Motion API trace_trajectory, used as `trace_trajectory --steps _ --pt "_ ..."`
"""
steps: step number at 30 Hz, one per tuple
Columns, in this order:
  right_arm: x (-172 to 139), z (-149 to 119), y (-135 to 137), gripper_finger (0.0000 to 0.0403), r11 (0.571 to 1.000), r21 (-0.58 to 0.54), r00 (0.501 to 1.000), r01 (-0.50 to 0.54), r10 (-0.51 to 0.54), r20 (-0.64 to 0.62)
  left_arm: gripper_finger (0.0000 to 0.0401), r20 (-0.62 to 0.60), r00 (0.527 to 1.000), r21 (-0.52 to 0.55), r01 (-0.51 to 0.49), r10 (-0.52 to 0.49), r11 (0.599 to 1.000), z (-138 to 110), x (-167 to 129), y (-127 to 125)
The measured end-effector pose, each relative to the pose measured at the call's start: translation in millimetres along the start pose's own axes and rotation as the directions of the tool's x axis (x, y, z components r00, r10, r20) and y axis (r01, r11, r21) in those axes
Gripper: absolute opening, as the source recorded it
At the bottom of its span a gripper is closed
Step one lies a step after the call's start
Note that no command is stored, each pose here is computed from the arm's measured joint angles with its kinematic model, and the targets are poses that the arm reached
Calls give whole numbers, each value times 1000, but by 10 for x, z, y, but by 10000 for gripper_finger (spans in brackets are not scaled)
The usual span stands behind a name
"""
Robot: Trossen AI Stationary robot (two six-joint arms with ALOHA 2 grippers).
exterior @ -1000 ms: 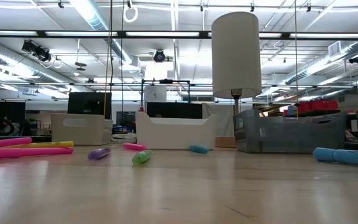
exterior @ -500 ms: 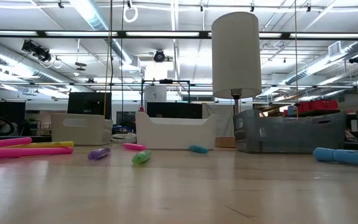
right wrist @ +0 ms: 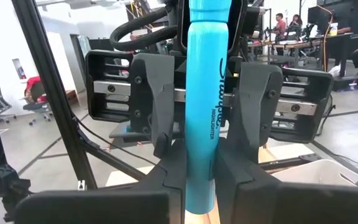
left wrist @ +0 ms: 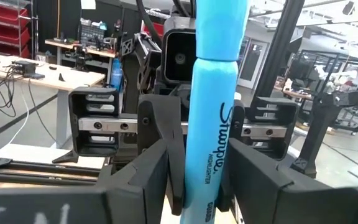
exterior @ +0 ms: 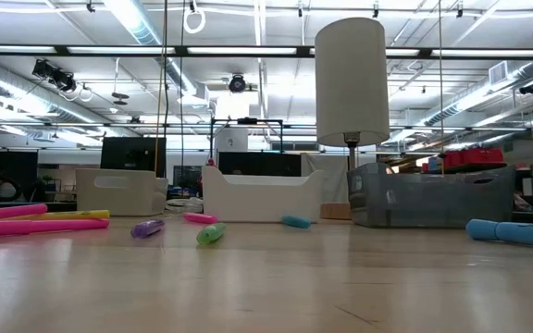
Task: Pick & Place Markers
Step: Put the middle blue highlighter pen into the gray bin
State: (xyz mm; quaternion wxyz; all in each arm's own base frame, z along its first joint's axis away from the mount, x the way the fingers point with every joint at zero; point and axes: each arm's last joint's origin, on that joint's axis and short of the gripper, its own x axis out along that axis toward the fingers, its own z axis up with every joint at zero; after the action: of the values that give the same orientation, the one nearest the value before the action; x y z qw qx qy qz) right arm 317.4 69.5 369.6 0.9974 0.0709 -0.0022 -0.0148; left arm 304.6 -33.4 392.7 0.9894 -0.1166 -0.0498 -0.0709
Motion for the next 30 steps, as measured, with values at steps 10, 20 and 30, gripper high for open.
trace_trajectory --steps 10,20,30 --pt "7 -112 -14 37 1000 -15 996 11 -12 -86 193 35 998 -36 44 -43 998 61 -12 -15" --pt "13 -68 -6 37 1000 0 999 5 -5 -38 195 -5 998 -46 56 -56 997 28 -14 -14" --pt "12 4 4 37 1000 19 999 -6 5 32 172 -34 998 -48 50 -51 998 0 -12 -6"
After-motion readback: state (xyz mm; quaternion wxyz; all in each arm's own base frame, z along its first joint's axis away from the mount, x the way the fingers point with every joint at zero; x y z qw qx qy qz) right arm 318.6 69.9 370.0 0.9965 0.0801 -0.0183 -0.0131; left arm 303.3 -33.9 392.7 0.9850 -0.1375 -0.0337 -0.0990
